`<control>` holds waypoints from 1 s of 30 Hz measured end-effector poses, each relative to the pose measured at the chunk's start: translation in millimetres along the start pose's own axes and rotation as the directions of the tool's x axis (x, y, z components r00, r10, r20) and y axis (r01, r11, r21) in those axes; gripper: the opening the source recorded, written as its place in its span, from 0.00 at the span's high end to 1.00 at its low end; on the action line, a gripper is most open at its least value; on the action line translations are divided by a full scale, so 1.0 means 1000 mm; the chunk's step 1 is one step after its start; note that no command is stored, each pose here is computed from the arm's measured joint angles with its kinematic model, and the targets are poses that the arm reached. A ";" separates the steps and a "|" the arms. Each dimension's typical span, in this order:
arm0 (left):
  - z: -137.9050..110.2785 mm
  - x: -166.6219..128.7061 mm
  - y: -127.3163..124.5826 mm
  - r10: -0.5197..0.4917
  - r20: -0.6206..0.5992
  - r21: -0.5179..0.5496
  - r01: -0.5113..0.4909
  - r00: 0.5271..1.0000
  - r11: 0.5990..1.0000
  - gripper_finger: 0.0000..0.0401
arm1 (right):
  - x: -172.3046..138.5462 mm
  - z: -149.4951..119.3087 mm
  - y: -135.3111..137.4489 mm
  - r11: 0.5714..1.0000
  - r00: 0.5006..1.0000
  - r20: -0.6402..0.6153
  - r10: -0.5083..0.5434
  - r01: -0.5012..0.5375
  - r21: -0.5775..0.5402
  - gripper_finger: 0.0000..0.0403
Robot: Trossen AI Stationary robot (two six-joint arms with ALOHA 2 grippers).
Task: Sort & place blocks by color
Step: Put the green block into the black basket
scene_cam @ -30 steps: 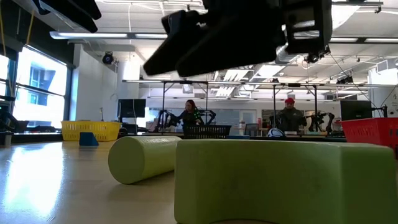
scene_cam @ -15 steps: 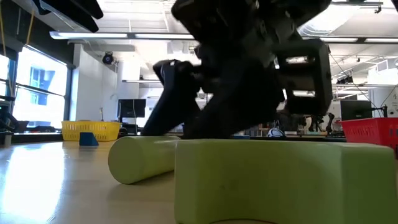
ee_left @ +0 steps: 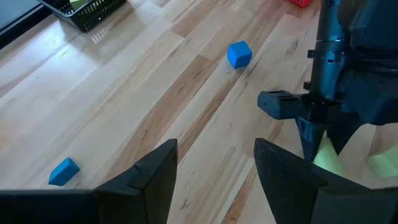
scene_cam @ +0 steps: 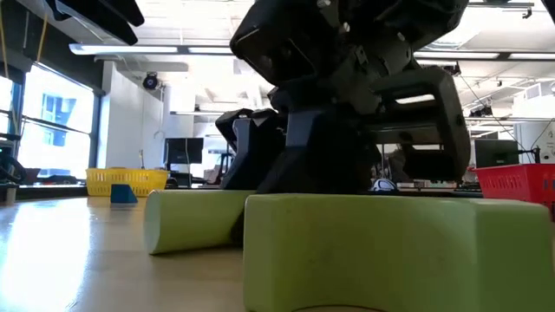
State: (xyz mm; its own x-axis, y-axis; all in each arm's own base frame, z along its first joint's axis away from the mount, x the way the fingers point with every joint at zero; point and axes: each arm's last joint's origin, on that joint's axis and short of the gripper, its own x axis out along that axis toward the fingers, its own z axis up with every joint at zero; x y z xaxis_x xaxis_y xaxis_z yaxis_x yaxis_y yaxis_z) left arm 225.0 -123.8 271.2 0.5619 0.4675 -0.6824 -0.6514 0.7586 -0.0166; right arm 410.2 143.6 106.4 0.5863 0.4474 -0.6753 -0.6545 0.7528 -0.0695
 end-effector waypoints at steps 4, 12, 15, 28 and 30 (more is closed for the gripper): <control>0.000 0.000 0.000 0.000 0.000 0.006 0.000 1.000 1.000 0.50 | -0.001 0.001 0.000 0.999 1.000 -0.009 -0.024 0.024 0.048 0.76; 0.001 0.000 -0.003 -0.023 0.006 0.203 0.021 1.000 0.979 0.50 | -0.034 0.026 -0.003 0.971 0.983 -0.017 -0.184 0.184 0.154 0.76; 0.003 0.000 -0.006 -0.050 0.018 0.287 0.043 0.999 0.957 0.50 | -0.049 0.034 -0.001 0.950 0.964 -0.044 -0.263 0.266 0.163 0.76; 0.012 0.007 -0.007 -0.060 0.043 0.322 0.043 0.997 0.946 0.50 | -0.130 0.057 -0.009 0.740 0.747 -0.185 -0.639 0.662 0.120 0.76; 0.014 0.009 -0.006 -0.052 0.043 0.316 0.036 0.998 0.948 0.50 | -0.143 0.056 -0.019 0.691 0.699 -0.204 -0.685 0.713 0.123 0.76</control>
State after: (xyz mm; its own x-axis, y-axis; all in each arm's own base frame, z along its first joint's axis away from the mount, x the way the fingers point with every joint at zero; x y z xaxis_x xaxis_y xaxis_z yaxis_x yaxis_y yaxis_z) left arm 241.1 -117.7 275.6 0.6163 0.4463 -0.6488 -0.4362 0.8794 0.1906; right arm 365.6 93.0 245.3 0.7610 -0.3014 -0.5744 0.0246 0.8983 -0.4388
